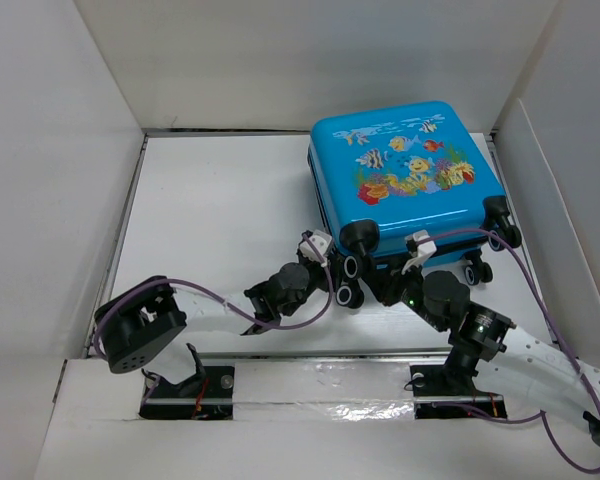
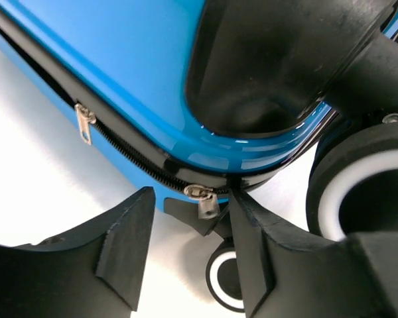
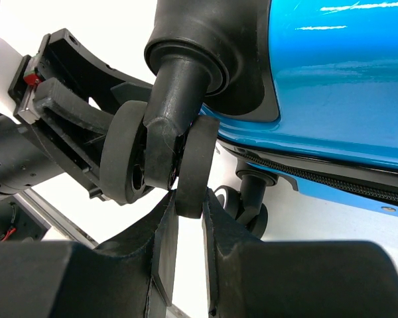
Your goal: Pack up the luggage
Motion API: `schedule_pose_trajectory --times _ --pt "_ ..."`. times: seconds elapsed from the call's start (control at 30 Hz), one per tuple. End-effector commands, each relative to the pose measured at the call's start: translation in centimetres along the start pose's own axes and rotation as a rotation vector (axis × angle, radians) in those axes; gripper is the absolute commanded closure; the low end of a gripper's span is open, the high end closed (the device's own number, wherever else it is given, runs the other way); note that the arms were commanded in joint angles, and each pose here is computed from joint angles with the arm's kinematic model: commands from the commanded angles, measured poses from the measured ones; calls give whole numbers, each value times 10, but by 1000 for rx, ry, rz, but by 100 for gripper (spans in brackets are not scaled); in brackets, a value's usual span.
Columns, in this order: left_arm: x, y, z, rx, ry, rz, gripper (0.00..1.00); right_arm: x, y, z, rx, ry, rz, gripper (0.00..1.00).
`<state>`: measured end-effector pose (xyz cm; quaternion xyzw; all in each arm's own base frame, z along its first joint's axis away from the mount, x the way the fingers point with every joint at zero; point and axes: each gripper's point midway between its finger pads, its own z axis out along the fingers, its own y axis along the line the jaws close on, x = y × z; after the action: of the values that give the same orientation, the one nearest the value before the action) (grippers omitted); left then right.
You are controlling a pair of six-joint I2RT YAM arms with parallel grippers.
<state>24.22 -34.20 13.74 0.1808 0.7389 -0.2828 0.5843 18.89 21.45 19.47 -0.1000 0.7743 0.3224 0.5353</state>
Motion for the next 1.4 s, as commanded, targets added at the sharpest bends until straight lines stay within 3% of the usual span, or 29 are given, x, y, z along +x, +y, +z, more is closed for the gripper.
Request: schedule_pose_trajectory --times 0.0,0.17,0.23,0.27,0.37,0.57,0.77,1.07,1.37 --pt "-27 -5 16 2 -70 -7 57 -20 14 -1 -65 -73 11 100" --pt "-32 4 23 -4 -85 -30 64 -19 16 -3 -75 -70 5 100" --pt "-34 1 24 8 -85 -20 72 -19 17 -2 -79 -71 6 100" --pt "-35 1 25 8 -85 -19 83 -17 17 -2 -81 -64 4 100" --pt "-33 0 27 9 -77 -10 100 -17 18 -2 -87 -66 7 100" --pt "-21 11 24 -21 -40 14 100 -22 16 -7 -82 -91 10 100" --pt "-26 69 13 -192 -53 -10 100 -24 19 -15 -113 -96 5 100" --pt "-49 122 21 -290 -105 -16 100 -17 23 -20 -146 -67 -17 100" --pt "-65 155 24 -339 -157 -189 100 -3 48 2 -247 -8 -58 100"
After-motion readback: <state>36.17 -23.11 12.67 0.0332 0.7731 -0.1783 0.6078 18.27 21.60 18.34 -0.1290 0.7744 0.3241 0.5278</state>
